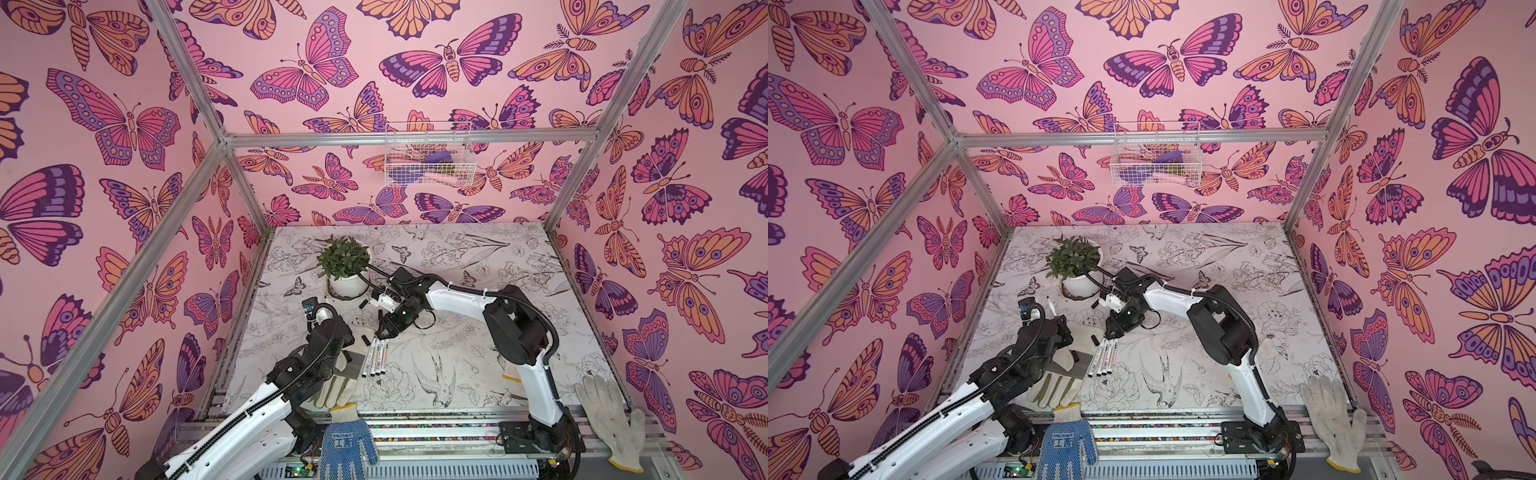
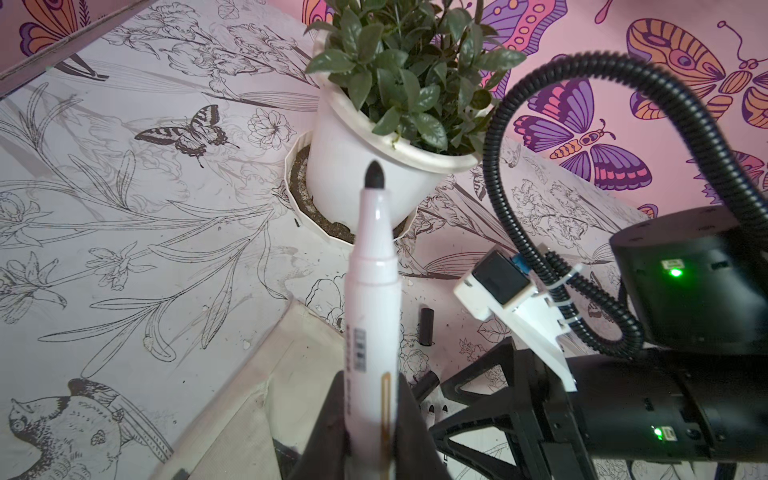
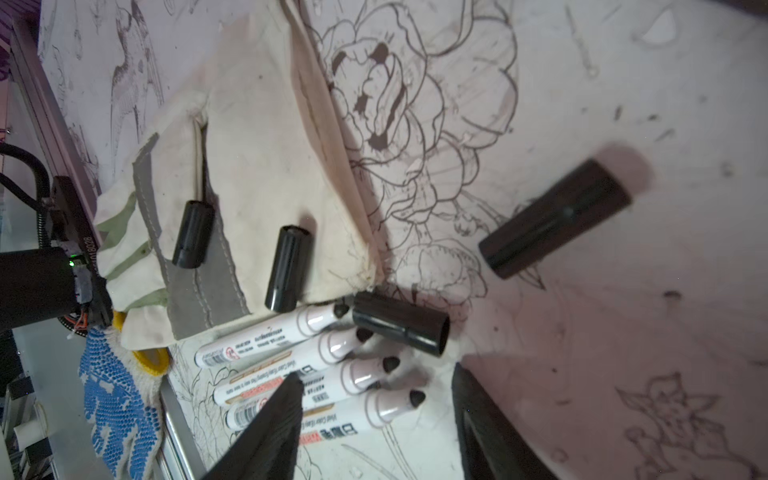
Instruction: Insert the pens into the pen caps
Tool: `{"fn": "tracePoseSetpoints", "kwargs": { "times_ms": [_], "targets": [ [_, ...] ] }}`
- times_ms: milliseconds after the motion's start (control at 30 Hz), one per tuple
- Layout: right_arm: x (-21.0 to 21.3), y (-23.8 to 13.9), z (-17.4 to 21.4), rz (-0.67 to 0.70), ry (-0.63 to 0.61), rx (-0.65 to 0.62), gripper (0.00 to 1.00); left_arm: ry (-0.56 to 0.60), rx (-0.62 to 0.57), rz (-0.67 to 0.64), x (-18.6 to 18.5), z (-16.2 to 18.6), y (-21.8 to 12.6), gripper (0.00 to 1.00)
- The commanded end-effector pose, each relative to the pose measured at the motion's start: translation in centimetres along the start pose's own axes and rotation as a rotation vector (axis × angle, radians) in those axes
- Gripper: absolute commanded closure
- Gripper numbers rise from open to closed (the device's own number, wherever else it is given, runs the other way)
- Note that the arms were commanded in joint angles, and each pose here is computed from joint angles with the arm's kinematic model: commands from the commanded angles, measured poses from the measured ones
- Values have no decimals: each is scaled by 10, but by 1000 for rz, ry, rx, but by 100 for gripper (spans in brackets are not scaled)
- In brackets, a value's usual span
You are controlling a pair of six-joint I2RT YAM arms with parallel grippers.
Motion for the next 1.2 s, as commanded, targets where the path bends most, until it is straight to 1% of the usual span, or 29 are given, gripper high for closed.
{"fn": "tracePoseSetpoints", "kwargs": {
  "times_ms": [0, 233, 300, 433, 567, 667, 800, 933, 1167],
  "targets": [
    [3, 6, -6, -33, 17, 6, 40, 13, -17, -16, 3, -6, -5, 100],
    [1, 18, -15, -43, 43, 3, 42, 16, -16, -19, 5, -8, -9, 100],
    [0, 20, -18, -19, 34, -4, 43, 19, -13, -22, 7, -7, -10, 100],
    [-6, 21, -18, 83, -16, 3, 43, 18, -11, -18, 6, -7, -11, 100],
    [-18, 20, -8, 249, -90, 42, 44, 15, -12, -19, 7, -7, -11, 100],
    [-33, 20, -4, 369, -102, 61, 44, 14, -7, -17, 8, -6, -11, 100],
    [-50, 10, 0, 486, -107, 85, 44, 12, -11, -15, 8, -6, -12, 100],
    [-56, 1, 4, 542, -114, 85, 44, 9, -16, -16, 8, -7, -12, 100],
    [-55, -16, 5, 561, -97, 51, 44, 13, -16, -24, 8, -8, -11, 100]
  ]
}}
Point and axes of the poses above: each gripper's point midway between its finger pads, its own y axis out along the fingers, its own x axis along the line the jaws close on, z = x × y, the point moved 1 cm from there along -y, back along the fingers, and after that the axes turned 6 degrees about -y, right-handed, at the moved point
